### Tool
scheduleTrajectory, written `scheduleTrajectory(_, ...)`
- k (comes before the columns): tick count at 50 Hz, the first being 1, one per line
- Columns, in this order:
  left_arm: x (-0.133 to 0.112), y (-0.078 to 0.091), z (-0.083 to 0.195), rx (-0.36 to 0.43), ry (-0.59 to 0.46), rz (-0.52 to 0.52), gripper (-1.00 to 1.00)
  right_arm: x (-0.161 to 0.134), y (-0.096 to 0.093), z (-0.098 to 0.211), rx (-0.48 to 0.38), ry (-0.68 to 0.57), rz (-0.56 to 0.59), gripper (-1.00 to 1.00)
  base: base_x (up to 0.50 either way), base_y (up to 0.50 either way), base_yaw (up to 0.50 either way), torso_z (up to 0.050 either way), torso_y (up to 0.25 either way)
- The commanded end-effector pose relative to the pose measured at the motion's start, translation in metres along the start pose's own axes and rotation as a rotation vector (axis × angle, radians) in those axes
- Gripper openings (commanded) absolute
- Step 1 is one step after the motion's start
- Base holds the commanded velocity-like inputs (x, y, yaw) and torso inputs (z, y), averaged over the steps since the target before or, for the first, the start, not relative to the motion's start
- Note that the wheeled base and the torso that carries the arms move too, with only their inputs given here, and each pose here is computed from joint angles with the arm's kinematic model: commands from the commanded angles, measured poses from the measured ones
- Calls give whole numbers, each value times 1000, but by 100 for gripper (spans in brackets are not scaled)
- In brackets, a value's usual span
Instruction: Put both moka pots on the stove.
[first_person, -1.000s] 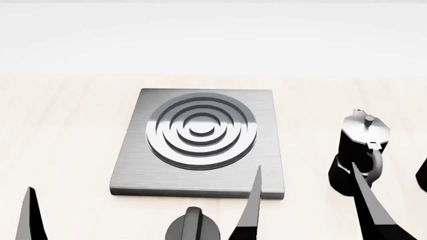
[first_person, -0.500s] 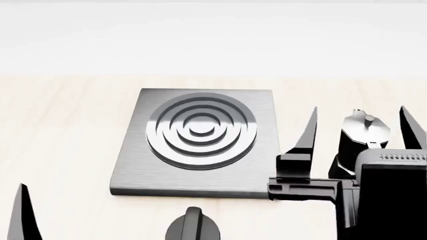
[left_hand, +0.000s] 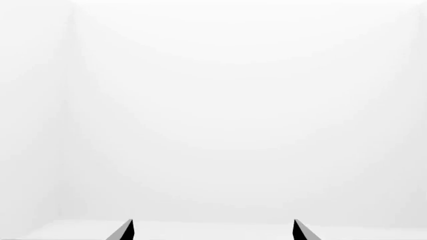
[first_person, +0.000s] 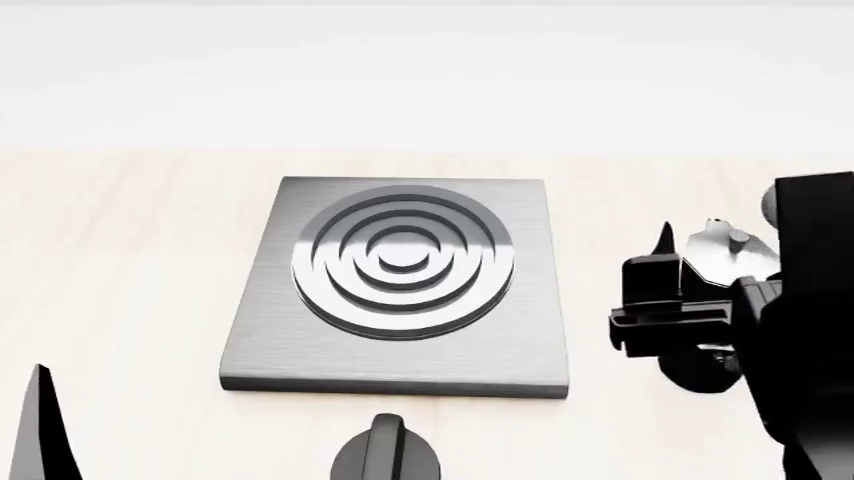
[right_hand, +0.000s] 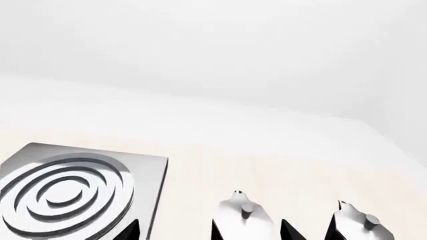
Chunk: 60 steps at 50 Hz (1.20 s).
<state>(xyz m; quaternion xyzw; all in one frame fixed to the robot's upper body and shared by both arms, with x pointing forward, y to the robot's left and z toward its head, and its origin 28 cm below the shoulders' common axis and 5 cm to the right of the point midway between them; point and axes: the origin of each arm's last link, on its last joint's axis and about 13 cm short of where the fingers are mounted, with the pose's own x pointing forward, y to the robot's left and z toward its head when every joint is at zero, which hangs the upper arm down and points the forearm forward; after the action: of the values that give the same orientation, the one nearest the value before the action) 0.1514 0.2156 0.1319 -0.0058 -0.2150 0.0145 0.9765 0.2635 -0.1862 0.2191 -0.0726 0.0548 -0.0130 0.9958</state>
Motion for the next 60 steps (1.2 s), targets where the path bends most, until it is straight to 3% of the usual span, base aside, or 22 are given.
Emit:
scheduleTrajectory(1,0,0,-1,-2,2,1,100,11,-18,0,36,95,24,100,0,0,0,0,0)
scheduleTrajectory(14,1,1,0,1,0,9,100,26,-27,-13,49,164,-6,100,0,0,0,0,0)
scheduleTrajectory(29,1,0,0,3,2,6,100,27,-28,-19,46,184,-5,100,0,0,0,0,0)
scheduleTrajectory(60,0,-1,-4,2,8,-1,100,59,-34,-50,55,291,14,100,0,0,0,0,0)
